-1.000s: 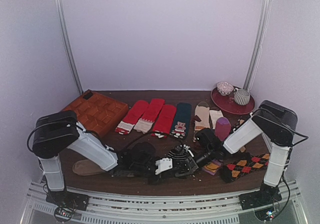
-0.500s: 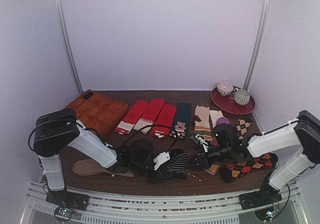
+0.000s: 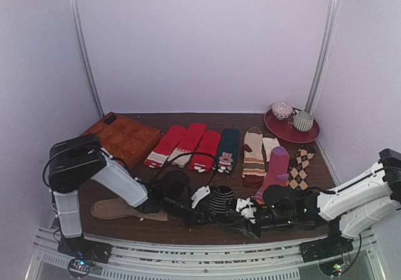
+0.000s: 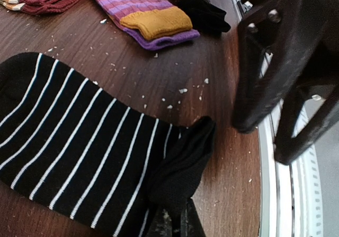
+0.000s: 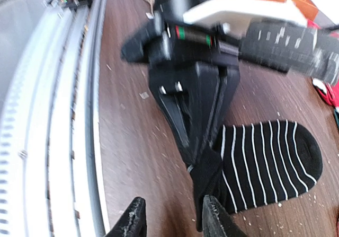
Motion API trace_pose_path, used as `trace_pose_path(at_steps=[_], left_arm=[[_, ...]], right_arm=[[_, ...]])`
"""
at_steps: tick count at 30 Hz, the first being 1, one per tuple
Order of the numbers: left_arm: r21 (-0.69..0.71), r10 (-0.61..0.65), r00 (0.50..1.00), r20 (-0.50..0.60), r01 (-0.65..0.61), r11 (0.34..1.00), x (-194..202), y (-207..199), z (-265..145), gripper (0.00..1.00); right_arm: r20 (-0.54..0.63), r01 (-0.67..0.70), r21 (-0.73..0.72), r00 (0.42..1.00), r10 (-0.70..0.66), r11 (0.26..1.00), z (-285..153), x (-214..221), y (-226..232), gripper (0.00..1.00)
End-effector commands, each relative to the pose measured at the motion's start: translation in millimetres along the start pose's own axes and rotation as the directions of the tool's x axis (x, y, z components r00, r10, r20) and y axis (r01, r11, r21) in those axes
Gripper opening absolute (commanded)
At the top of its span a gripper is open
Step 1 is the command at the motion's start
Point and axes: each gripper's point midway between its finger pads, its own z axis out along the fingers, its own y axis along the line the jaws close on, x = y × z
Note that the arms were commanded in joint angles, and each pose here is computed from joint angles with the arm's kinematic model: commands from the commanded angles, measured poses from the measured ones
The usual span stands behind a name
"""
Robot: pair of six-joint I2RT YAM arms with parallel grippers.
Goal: Roll the socks
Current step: Roll the sock at the center of the board.
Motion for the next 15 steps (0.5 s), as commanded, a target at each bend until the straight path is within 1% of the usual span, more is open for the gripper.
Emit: trace_pose_path(at_steps=[1, 5, 10, 15], left_arm=[[-0.132, -0.282, 0.870, -0.404, 0.249, 0.959, 145.8, 9.6, -13.0, 0.00], [-0.130, -0.282, 0.870, -0.404, 0.250, 0.959, 146.8, 9.1, -13.4, 0.00], [-0.128, -0.284, 0.868, -0.408, 0.254, 0.959, 150.4, 8.6, -14.2, 0.00], [-0.127, -0.284, 0.867, -0.411, 0.254, 0.959, 152.2, 8.4, -14.3, 0.00]], right_arm=[[-0.047, 0.092, 0.084, 0.995, -0.088, 0.992, 7.6, 7.2, -12.5, 0.37], [-0.075, 0.116, 0.122, 0.991, -0.108, 0.986, 14.6, 13.7, -18.5, 0.36], [-0.063, 0.150, 0.182, 0.988, -0.141, 0.972, 17.9, 9.4, -28.5, 0.36], [-0.069, 0.168, 0.170, 0.985, -0.158, 0.971, 26.7, 8.3, -27.5, 0.36]])
